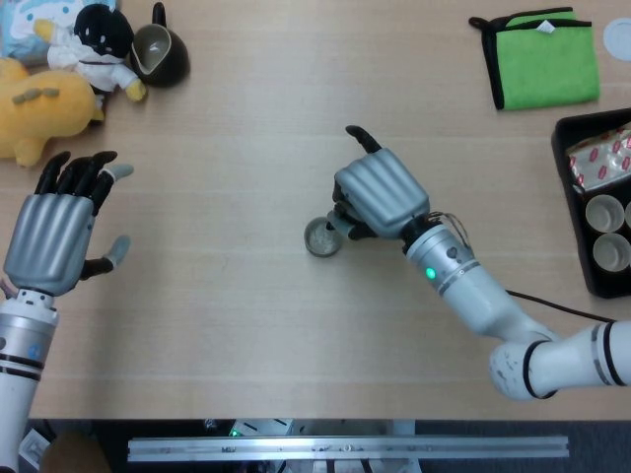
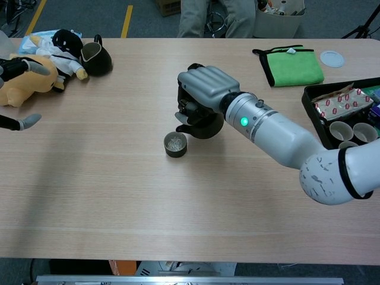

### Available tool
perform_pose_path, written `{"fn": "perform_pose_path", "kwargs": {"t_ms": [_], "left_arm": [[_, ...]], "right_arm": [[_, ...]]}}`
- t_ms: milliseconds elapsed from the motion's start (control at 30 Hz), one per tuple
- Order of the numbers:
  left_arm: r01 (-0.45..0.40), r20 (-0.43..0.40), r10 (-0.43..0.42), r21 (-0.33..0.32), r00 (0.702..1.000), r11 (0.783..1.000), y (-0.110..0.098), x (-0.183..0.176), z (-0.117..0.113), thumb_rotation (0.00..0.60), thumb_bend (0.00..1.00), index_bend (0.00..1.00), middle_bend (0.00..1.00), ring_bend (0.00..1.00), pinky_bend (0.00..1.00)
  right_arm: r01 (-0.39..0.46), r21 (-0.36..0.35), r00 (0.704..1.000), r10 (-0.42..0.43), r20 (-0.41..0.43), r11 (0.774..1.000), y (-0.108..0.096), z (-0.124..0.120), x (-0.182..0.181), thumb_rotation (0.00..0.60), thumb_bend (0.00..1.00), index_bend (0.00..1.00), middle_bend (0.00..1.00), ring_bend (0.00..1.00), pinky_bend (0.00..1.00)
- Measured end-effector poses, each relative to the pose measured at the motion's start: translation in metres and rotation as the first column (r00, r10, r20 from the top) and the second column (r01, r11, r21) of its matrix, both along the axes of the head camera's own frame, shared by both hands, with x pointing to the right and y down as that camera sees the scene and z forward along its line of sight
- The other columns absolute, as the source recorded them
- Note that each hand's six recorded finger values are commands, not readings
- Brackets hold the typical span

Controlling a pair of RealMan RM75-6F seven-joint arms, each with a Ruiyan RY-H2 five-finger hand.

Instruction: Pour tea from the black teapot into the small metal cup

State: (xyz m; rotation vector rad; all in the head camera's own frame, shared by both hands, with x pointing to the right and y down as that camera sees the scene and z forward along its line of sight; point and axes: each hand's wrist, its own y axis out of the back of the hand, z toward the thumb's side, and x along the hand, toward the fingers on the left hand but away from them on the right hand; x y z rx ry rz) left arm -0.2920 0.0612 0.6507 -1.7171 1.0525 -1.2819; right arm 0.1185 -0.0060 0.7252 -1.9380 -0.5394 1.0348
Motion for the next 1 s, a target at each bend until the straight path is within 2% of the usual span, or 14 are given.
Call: {"fn": "perform_pose_path", "kwargs": {"t_ms": [300,567,1000], "left_arm": [[-0.014,-0.003,0.014,-0.005,1.0,1.0,-0.001,0.004,0.001,0.6,0.29,0.19,0.13,0.15,0.08],[-0.014,0.003,0.014,-0.007,1.0,1.0,-0.001,0.002,0.002,0.6,0.29,0.19,0.13,0.15,0.08],[-0.015,0.008,0.015,-0.021,1.0,1.0,0.001,0.001,0.006,0.6,0.29,0.19,0.13,0.15,0.08]], "right_arm": [[-0.103,-0.028,0.992,0.105,0.064,0.994,-0.01,-0.001,0.025,0.6,0.38,1.0,0.93,0.84,0.08],[-0.202,-0.025,0.977,0.203,0.063,0.979,-0.03,0.008,0.063,0.6,0.38,1.0,0.93,0.84,0.08],[-0.245,-0.027,0.968,0.246,0.045,0.969,-0.034,0.032,0.084,0.6,0.38,1.0,0.93,0.84,0.08]]}}
